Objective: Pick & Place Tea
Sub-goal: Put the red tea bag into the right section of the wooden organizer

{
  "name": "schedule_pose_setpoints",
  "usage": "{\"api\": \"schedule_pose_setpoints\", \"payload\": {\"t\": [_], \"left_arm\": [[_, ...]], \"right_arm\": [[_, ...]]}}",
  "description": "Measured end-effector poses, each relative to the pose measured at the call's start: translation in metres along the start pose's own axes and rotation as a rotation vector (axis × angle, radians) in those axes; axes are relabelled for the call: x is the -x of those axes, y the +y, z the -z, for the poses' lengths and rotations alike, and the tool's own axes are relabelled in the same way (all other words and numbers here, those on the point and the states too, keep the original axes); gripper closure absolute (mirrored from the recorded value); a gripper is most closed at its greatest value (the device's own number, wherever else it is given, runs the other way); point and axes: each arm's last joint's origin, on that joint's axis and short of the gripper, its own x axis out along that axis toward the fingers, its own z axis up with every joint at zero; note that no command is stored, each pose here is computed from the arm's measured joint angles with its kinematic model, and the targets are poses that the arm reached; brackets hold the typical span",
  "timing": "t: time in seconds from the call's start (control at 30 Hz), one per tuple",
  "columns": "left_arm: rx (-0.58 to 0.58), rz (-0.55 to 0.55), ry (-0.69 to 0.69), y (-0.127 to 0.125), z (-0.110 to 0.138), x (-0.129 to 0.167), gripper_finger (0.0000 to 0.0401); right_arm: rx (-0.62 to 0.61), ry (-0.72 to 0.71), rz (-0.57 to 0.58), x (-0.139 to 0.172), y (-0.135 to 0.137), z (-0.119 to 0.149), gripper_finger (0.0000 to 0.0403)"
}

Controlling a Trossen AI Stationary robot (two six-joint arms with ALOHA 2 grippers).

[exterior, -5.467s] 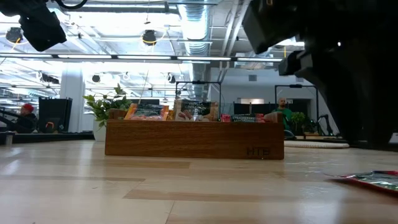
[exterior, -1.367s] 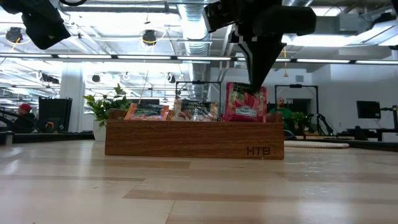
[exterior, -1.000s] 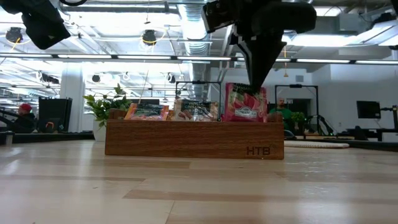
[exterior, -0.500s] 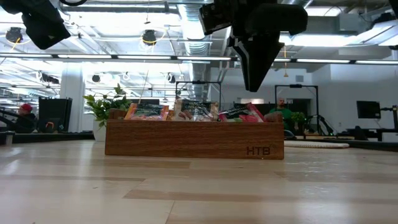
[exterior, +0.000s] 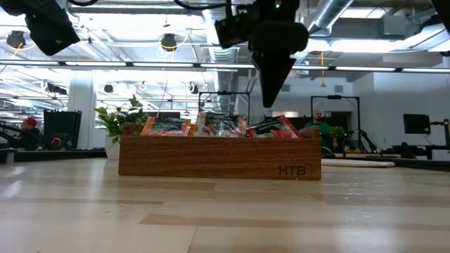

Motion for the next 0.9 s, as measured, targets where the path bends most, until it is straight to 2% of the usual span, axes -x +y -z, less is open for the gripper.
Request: {"api": "schedule_pose_setpoints", "payload": {"t": [0.23, 0.57, 0.9], "left_arm": [[0.022, 0.002, 0.001, 0.000, 0.000, 0.000, 0.0275], [0.007, 0.006, 0.005, 0.000, 0.000, 0.000, 0.0275], [0.003, 0.006, 0.005, 0.000, 0.000, 0.000, 0.0275]], "right_arm": [[-0.010, 0.044, -0.047, -0.010, -0.013, 0.000, 0.0370], [0.002, 0.044, -0.050, -0.009, -0.009, 0.001, 0.0392], [0.020, 0.114, -0.084, -0.027, -0.001, -0.001, 0.0400]]}}
